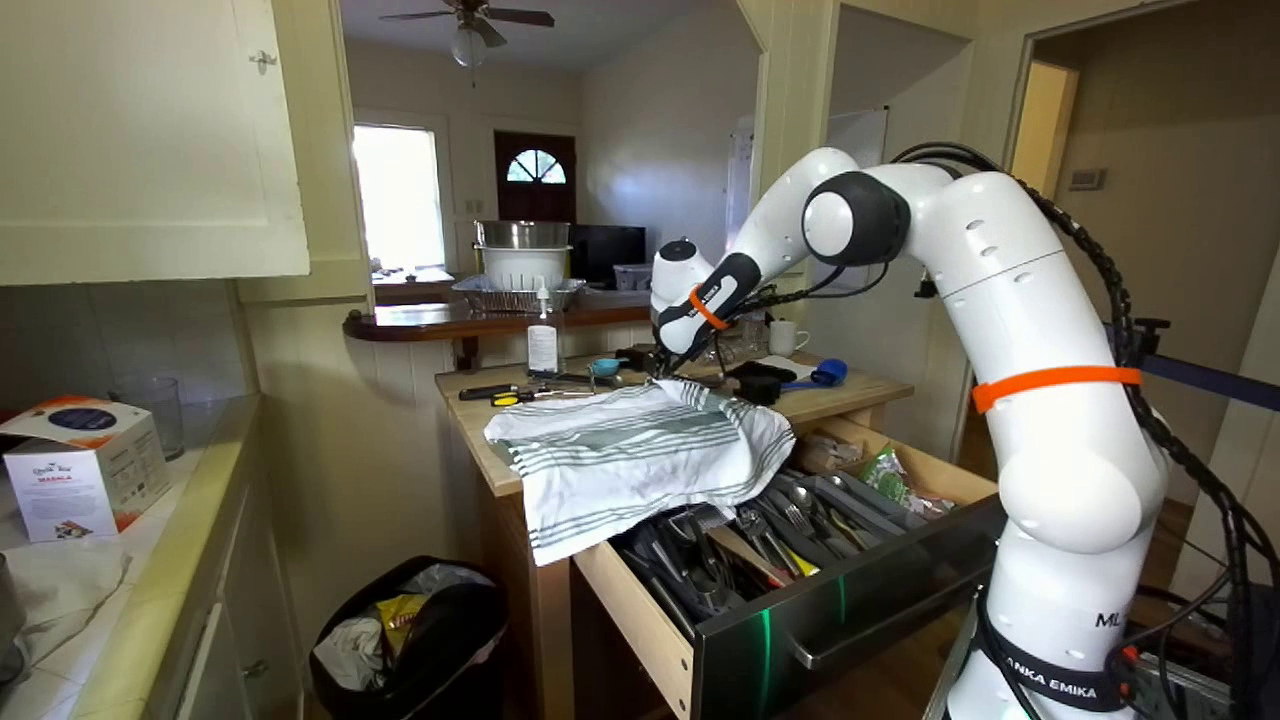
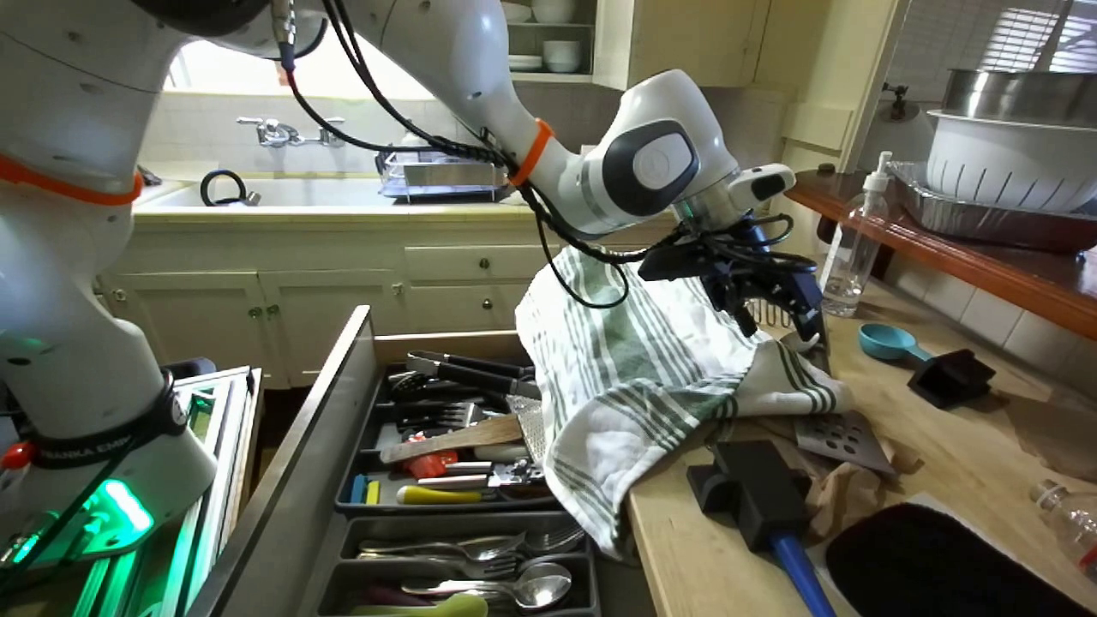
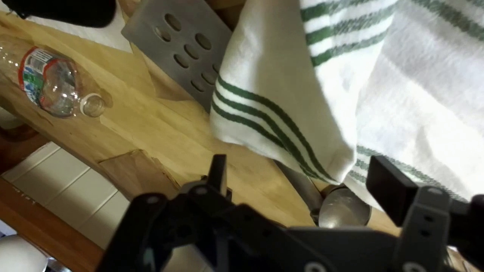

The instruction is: Unfold the towel completely

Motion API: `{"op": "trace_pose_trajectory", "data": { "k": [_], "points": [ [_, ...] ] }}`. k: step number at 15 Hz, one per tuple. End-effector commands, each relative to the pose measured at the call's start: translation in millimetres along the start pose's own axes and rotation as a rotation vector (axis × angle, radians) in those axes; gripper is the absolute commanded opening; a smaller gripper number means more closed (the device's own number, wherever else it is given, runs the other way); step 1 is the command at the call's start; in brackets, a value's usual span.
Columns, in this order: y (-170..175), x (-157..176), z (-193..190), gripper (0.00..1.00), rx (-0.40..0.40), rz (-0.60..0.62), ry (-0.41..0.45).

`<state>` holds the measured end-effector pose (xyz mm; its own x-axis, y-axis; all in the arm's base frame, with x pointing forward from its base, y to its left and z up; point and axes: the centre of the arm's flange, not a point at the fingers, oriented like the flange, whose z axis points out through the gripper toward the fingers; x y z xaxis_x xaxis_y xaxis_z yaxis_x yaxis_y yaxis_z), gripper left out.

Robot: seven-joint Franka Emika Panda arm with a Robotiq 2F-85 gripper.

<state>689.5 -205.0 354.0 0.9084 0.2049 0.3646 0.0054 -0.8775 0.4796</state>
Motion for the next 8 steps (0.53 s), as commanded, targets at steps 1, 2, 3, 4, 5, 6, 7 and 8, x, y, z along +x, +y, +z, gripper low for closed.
{"op": "trace_pose_trajectory", "data": {
  "k": [1,2,3,4,5,6,7,8],
  "points": [
    [-7.1,19.7,21.2,0.79,-0.028,-0.019,-0.032],
    [-8.4,20.6,23.0,0.62,-0.029,-0.021,-0.042],
    [-9.3,21.8,24.8,0.55,-0.031,-0.024,-0.047],
    [-9.9,22.2,27.1,0.49,-0.033,-0.027,-0.053],
    [-9.8,22.8,28.4,0.45,-0.034,-0.027,-0.058],
    [-10.5,22.4,29.7,0.41,-0.027,-0.024,-0.068],
    [-10.6,22.3,30.3,0.37,-0.029,-0.025,-0.075],
    [-10.9,22.5,30.6,0.36,-0.023,-0.023,-0.08]
  ]
}}
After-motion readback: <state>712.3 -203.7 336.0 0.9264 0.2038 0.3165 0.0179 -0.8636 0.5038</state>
